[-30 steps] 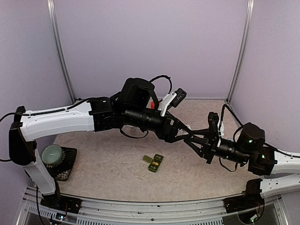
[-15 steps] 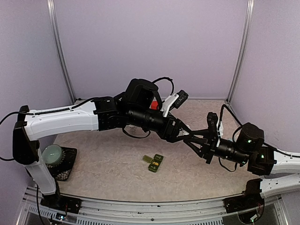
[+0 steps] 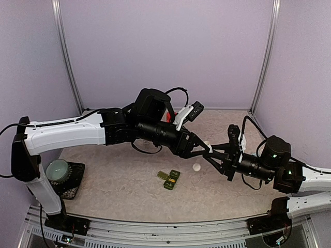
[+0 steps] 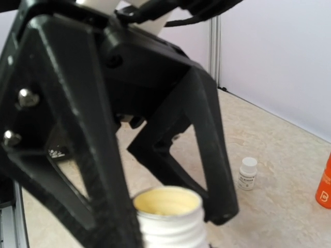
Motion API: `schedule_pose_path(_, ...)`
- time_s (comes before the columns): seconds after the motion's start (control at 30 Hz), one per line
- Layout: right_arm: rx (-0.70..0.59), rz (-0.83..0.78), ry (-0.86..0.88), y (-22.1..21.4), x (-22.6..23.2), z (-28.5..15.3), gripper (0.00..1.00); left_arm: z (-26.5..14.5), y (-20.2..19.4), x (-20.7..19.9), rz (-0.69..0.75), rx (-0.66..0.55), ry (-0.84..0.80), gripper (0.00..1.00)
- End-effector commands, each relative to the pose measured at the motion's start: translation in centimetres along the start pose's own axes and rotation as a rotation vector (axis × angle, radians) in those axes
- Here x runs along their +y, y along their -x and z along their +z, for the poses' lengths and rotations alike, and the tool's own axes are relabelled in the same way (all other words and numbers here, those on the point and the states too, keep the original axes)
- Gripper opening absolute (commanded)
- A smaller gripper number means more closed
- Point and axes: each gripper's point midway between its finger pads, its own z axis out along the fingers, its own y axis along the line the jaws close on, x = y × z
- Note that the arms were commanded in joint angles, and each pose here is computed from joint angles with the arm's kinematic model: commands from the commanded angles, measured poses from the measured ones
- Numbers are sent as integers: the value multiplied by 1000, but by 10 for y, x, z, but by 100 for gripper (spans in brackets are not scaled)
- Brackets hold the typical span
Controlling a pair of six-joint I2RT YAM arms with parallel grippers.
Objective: Sort the pills into containers
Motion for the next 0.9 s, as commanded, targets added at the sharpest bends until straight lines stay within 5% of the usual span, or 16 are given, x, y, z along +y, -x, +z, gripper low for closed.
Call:
schedule_pose_path(0.0, -67, -2, 6, 17, 2, -6, 25, -10, -3, 14, -18, 1, 41, 64)
schedule_pose_path(0.37, -59, 4, -87, 17, -15, -28, 25, -55, 9, 51, -72, -137, 190, 65)
schedule_pose_path(0.47, -52, 24, -152, 15, -26, -41, 26, -59, -7, 56, -60, -125, 229, 73)
schedule_pose_path(0.6, -44, 49, -227, 12, -39, -56, 26, -38, -45, 62, -29, -31, 248, 82)
schedule_pose_path(0.7, -29, 70, -307, 8, -52, -68, 26, -13, -68, 64, 25, 35, 284, 98)
schedule_pose_path(0.87, -30, 107, -454, 8, -76, -92, 27, 41, -99, 52, 131, 122, 274, 99)
